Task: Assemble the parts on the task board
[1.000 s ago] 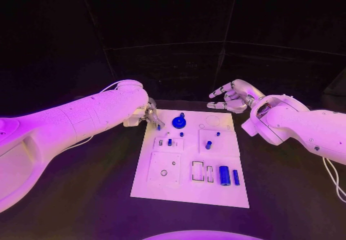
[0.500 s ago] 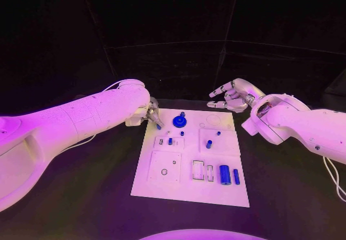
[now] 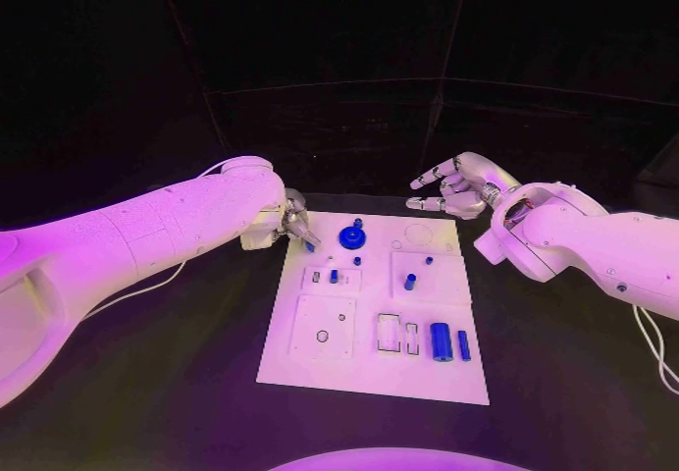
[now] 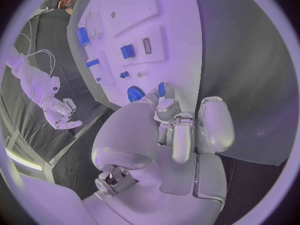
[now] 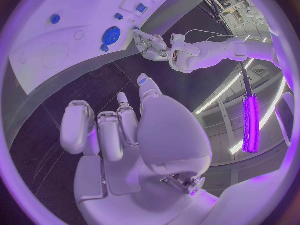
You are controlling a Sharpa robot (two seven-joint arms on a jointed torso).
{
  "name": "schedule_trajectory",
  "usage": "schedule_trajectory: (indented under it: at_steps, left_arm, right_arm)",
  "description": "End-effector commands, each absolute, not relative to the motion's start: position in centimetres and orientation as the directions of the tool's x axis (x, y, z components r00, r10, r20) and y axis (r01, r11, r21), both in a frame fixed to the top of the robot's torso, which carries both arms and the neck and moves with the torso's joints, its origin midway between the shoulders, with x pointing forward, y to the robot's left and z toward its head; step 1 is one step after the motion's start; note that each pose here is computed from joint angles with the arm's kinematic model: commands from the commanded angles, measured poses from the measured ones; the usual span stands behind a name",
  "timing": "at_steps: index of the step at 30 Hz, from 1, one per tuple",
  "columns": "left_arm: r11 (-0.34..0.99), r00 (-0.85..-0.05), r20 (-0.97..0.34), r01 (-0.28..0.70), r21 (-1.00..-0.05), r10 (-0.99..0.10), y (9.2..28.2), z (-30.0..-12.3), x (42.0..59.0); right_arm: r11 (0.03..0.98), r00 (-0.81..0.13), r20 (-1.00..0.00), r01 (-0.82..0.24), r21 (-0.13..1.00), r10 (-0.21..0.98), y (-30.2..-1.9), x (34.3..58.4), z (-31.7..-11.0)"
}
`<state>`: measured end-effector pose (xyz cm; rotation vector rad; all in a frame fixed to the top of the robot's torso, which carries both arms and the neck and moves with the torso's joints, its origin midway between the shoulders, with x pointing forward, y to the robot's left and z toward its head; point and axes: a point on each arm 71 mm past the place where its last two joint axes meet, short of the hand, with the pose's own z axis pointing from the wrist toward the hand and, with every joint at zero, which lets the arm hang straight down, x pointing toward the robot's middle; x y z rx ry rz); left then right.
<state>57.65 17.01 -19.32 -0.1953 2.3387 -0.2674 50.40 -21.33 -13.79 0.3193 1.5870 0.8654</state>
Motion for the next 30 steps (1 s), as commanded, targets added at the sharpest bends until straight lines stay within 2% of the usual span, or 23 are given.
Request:
schedule_trajectory:
  at_steps: [1,9,18,30]
  left_arm:
    - [0.941,-0.681,-0.670,-0.086,-0.328,-0.296,17.0,-18.8,57.3]
    - [0.926,-0.661,-0.677,-0.072,-0.371,-0.323,17.8,-18.2,55.7]
    - [0.932,-0.620,-0.724,-0.031,-0.361,-0.302,18.4,-17.9,54.3]
    - [0.949,-0.592,-0.774,0.048,-0.312,-0.224,17.6,-19.1,52.3]
  right_arm:
    - [0.680,-0.224,-0.732,-0.272,0.681,0.643,-21.3,50.4,-13.7]
    - [0.683,-0.223,-0.734,-0.268,0.679,0.642,-21.5,50.6,-13.7]
    - [0.685,-0.224,-0.734,-0.266,0.678,0.641,-21.6,50.6,-13.8]
    - [0.684,-0.228,-0.735,-0.268,0.678,0.639,-21.5,50.7,-13.8]
